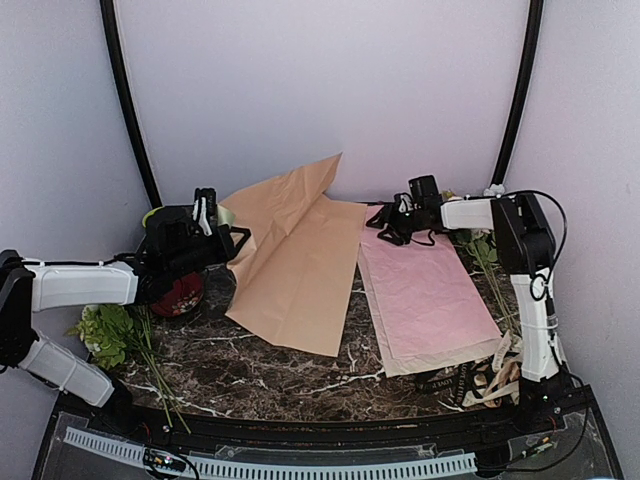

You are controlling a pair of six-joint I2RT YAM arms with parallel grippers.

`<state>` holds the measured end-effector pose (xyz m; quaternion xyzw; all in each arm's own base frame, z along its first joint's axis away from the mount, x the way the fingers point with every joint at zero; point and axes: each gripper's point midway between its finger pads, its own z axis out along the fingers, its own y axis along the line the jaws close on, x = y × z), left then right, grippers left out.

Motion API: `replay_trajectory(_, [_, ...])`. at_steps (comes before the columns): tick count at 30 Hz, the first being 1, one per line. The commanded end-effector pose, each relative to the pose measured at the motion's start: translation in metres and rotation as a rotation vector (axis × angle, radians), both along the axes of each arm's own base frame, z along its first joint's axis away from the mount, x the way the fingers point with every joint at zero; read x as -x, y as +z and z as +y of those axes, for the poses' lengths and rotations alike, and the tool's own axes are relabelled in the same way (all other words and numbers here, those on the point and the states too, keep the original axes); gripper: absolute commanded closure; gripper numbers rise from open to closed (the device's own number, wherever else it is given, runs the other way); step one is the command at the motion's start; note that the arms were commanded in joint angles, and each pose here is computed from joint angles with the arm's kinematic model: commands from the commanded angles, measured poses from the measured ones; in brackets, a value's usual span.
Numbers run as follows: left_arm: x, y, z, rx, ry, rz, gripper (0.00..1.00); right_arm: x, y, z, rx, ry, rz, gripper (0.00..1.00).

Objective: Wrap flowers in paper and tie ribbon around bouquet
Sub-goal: Unfold the folded wrapping paper at the center of the board.

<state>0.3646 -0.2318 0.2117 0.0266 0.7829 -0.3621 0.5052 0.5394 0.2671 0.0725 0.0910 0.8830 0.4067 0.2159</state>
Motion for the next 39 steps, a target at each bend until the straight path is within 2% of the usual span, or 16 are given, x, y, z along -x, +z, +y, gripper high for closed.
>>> replay_trajectory(1, [0.003,0.01,-0.003,-0.012,-0.025,-0.036,1.0,-0.048,0.026,0.015,-0.08,-0.059,-0.094,0.48])
replay_trajectory(9, [0.006,0.01,-0.005,-0.042,-0.05,-0.053,1.0,-0.097,0.004,0.016,-0.111,-0.18,-0.099,0.52])
replay_trajectory(12, [0.007,0.01,-0.007,-0.045,-0.066,-0.056,1.0,-0.106,-0.001,0.027,-0.148,-0.17,-0.112,0.54])
replay_trajectory(23, [0.007,0.008,-0.009,-0.053,-0.084,-0.065,1.0,-0.092,-0.012,0.073,-0.242,-0.085,-0.091,0.56])
replay_trajectory(26, [0.007,0.007,-0.009,-0.056,-0.08,-0.066,1.0,-0.089,-0.006,0.08,-0.296,-0.064,-0.085,0.66])
replay_trajectory(30, [0.006,0.008,-0.005,-0.063,-0.057,-0.069,1.0,-0.089,0.014,0.076,-0.319,-0.071,-0.108,1.0])
replay_trajectory(35, [0.005,0.031,0.021,-0.121,0.06,-0.149,1.0,-0.075,0.074,0.054,-0.286,-0.051,-0.216,1.0])
replay_trajectory(36, [0.005,0.036,0.027,-0.14,0.084,-0.162,1.0,-0.065,0.1,0.049,-0.277,-0.033,-0.259,1.0])
replay_trajectory(39, [0.005,0.042,0.045,-0.182,0.148,-0.176,1.0,-0.032,0.135,0.031,-0.201,-0.013,-0.333,1.0])
